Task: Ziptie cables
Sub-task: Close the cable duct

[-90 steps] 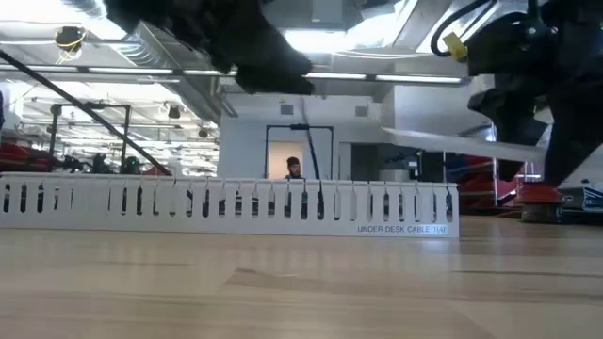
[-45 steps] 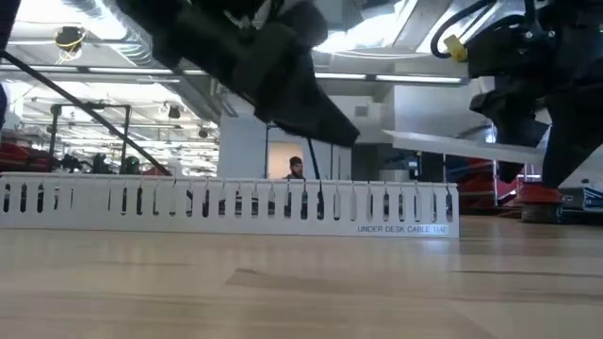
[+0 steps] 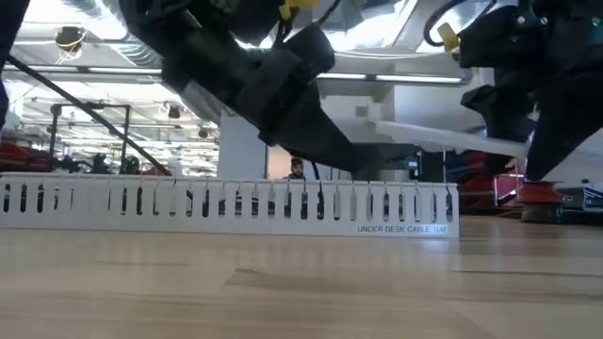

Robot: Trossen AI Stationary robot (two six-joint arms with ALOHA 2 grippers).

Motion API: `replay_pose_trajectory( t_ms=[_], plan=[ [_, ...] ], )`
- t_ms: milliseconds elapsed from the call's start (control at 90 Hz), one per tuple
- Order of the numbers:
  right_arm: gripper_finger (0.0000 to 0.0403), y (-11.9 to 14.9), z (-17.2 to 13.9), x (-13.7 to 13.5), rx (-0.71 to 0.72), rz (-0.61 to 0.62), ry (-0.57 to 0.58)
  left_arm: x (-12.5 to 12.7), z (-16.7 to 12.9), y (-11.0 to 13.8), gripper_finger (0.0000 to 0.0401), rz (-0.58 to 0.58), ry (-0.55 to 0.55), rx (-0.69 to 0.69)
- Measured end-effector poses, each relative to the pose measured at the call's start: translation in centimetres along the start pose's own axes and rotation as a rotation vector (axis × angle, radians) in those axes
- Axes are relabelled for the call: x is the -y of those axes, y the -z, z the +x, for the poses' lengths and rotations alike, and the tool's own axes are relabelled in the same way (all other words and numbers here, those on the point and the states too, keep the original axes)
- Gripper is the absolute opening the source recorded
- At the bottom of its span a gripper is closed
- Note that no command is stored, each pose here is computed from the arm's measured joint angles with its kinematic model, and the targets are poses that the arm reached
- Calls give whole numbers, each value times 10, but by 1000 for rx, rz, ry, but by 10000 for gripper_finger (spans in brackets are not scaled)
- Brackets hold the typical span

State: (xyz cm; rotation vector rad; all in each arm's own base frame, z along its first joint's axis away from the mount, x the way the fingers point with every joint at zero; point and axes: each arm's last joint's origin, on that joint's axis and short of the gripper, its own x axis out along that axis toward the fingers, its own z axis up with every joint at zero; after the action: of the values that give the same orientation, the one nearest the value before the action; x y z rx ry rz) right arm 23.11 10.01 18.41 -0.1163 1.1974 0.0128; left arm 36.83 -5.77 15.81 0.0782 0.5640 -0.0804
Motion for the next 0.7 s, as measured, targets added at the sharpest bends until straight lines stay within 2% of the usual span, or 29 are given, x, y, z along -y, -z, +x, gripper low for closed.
replay_pose_trajectory(
  t_ms=[300,700],
  plan=[
    [216,-8,0,-2,86,9,-4,5,-26,-16,263,35,-14,-4],
    [216,-21,25,-7,131,-13,-6,21,-31,0,263,-11,13,-175]
  ],
)
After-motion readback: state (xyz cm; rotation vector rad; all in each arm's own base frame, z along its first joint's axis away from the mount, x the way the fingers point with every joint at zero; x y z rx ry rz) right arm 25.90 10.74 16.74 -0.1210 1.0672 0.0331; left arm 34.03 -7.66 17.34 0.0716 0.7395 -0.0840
